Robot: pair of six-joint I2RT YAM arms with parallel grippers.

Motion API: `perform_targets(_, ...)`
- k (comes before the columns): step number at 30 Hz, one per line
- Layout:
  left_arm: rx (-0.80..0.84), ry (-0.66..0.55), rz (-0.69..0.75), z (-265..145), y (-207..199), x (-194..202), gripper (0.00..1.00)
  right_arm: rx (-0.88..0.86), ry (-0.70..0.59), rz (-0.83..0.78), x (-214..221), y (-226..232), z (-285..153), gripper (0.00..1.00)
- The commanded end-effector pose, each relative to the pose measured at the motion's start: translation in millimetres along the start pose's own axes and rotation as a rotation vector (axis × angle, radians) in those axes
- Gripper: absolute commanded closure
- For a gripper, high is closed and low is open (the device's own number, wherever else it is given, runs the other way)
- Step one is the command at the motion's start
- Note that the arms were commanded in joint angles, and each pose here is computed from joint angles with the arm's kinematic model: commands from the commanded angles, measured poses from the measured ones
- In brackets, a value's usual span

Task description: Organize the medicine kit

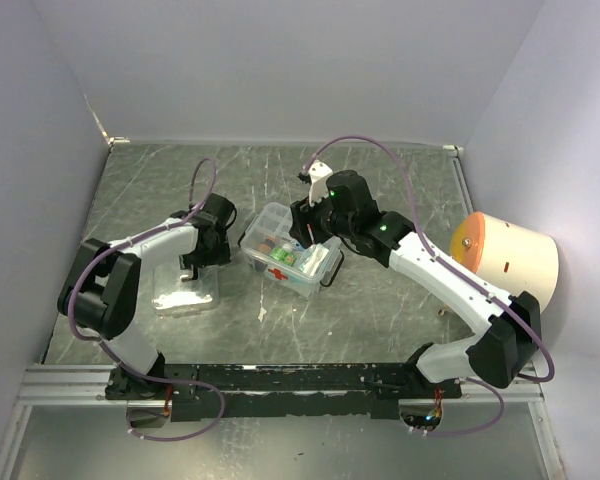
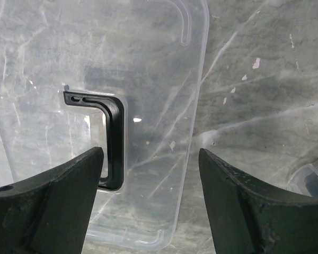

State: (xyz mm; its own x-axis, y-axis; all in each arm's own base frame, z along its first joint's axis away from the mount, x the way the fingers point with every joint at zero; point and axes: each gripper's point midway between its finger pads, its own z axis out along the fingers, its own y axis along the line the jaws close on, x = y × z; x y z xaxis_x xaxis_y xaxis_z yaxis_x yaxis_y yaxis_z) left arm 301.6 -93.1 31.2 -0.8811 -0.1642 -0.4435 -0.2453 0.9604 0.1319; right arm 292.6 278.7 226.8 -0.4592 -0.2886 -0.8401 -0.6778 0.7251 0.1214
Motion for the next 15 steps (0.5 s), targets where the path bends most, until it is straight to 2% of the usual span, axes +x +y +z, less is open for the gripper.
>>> perform_targets(1, 0.009, -0.049, -0.021, 3.2, -2.6, -9.6, 0.16, -0.005, -0.020, -0.004, -10.5, 1.9, -0.9, 0.44)
perform_targets(7, 0.011, -0.060, -0.059, 8.8, -1.8, -6.0, 0.24, -0.010, -0.005, -0.003, -10.7, 2.9, 3.4, 0.44)
perform_targets(12, 0.027, -0.076, -0.108, 12.1, -1.4, 0.4, 0.26, -0.026, -0.006, -0.013, -16.0, 5.5, 3.5, 0.44)
perform_targets(15, 0.007, -0.076, -0.103, 13.6, 1.0, -0.4, 0.33, -0.033, -0.022, -0.010, -21.6, 7.0, 3.6, 0.44)
